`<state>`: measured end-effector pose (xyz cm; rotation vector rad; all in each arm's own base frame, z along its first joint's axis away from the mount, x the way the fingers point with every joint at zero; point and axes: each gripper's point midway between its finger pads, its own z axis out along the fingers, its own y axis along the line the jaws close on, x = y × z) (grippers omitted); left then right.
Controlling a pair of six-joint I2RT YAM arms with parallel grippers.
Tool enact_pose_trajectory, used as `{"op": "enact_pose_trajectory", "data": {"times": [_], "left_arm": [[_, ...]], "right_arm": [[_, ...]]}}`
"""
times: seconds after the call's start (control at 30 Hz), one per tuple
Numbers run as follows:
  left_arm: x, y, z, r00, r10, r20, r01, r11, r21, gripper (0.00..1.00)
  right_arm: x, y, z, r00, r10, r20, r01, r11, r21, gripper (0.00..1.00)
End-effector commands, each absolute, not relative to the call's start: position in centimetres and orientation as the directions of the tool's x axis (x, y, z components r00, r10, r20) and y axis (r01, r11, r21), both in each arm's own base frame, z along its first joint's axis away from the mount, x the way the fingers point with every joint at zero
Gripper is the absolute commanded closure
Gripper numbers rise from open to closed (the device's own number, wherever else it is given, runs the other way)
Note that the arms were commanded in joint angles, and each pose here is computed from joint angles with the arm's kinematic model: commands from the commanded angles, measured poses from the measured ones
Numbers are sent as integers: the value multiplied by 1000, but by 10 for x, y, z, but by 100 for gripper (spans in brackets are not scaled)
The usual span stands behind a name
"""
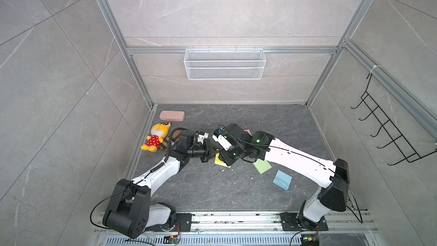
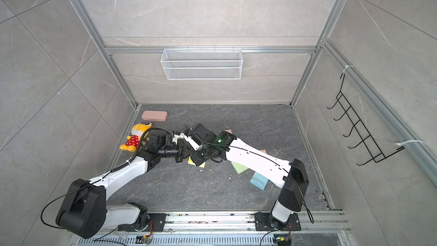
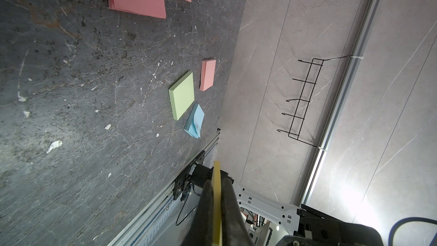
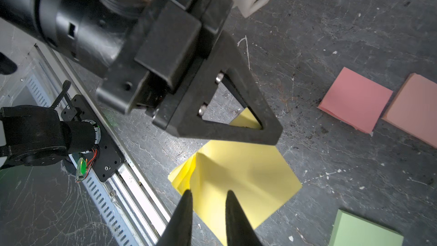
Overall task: Tear off pages from different memo pads
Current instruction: Tear off the paper from the memo pad.
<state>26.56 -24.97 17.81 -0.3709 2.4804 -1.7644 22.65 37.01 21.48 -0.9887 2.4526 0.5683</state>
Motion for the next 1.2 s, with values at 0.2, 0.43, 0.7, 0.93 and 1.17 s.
{"op": "enact_pose_trajectory", "data": {"times": [0.2,0.43,0.7,0.93,1.17], "left_arm": [[263,-251,196,-976,-217,28,-90,282,-955,100],[264,-252,198,-976,-217,23,-85,282,-956,100],[265,-253,202,-977,-214,18,-79,278,-957,100],[266,-254,204,-977,-211,18,-78,278,-957,100],[267,-255,207,-978,-209,12,-71,275,-959,100]], "right_arm": [[227,375,212,-651,-546,-528,-721,661,207,74],[226,376,225,-652,-524,-548,-718,658,225,73],[234,374,212,-648,-549,-528,-710,687,156,74],[233,377,206,-618,-589,-520,-719,692,70,74],[234,370,199,-611,-613,-501,-719,694,26,78]]}}
